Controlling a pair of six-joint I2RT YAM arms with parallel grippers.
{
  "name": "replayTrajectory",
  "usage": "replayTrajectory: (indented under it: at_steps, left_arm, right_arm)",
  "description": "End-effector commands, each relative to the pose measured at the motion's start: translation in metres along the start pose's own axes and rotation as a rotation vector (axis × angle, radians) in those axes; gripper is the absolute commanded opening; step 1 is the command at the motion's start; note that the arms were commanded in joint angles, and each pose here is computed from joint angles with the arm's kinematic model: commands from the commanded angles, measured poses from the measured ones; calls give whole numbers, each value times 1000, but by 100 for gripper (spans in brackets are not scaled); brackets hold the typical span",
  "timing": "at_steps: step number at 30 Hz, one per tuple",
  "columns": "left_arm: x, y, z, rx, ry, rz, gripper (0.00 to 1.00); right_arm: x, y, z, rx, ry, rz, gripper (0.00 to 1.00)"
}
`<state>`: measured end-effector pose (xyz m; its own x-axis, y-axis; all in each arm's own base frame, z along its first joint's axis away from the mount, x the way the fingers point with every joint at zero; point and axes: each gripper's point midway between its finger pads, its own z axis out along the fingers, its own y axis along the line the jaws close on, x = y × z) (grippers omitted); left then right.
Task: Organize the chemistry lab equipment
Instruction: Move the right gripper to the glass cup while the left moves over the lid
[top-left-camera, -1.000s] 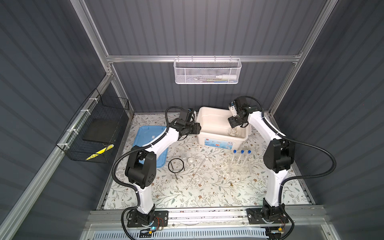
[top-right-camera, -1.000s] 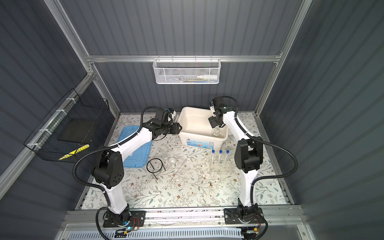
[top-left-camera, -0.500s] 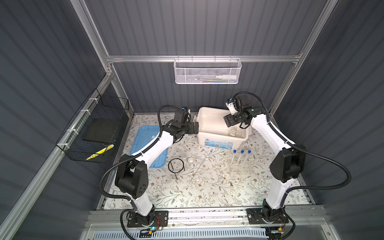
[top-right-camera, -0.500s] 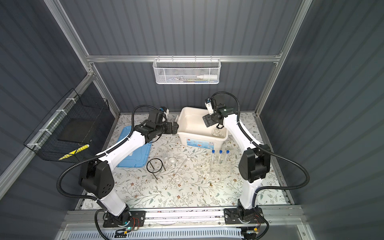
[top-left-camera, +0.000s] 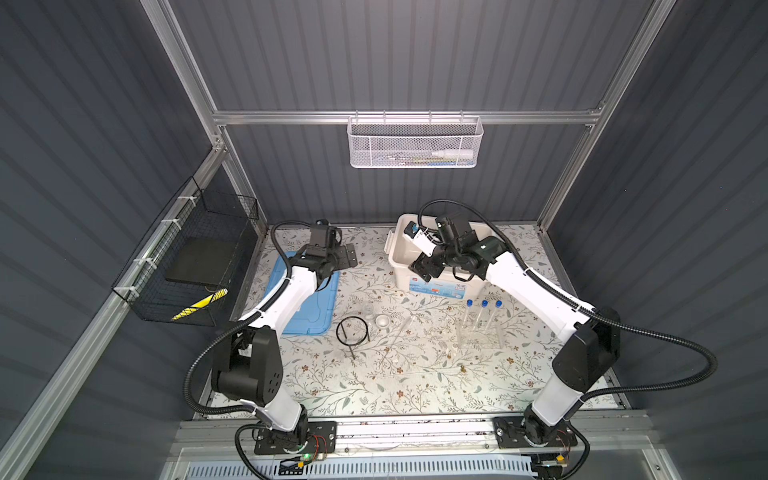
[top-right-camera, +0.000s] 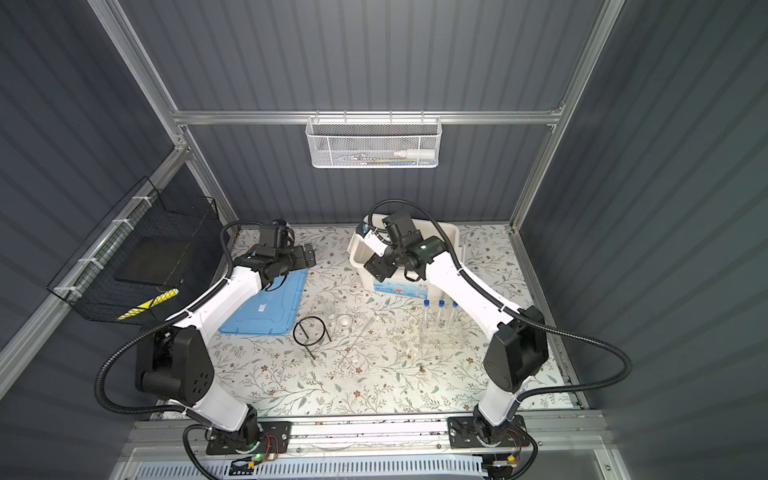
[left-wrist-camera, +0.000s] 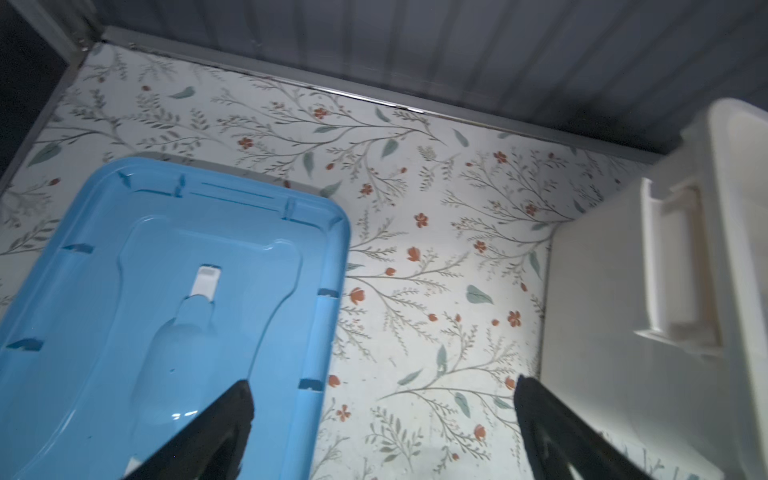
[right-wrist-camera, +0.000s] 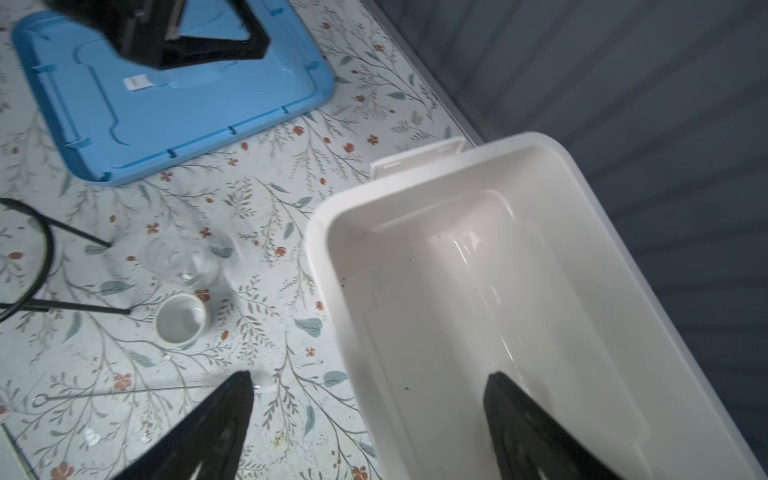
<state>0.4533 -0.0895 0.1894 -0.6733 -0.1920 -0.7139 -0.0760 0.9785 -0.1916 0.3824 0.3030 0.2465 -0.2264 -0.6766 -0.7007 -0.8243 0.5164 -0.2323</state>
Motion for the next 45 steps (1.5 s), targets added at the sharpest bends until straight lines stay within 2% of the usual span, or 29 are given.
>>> replayTrajectory:
  at_steps: [1, 9, 15, 24, 39, 45]
  left_arm:
    - [6, 20, -3, -3, 31, -78, 100]
    - [6, 51, 1, -24, 31, -139, 100]
    - [11, 59, 4, -15, 47, -154, 100]
    - [14, 61, 3, 1, 55, -148, 100]
    - [15, 60, 4, 9, 56, -152, 100]
    - [15, 60, 5, 11, 55, -155, 100]
  right_arm:
    - [-2, 40, 13, -123, 11, -107, 89]
    - [-3, 109, 51, -296, 21, -187, 87]
    - [-8, 139, 81, -367, 16, -235, 85]
    - [7, 148, 113, -403, 69, -244, 81]
    - [22, 155, 143, -425, 126, -213, 78]
    - [26, 157, 149, -437, 144, -208, 71]
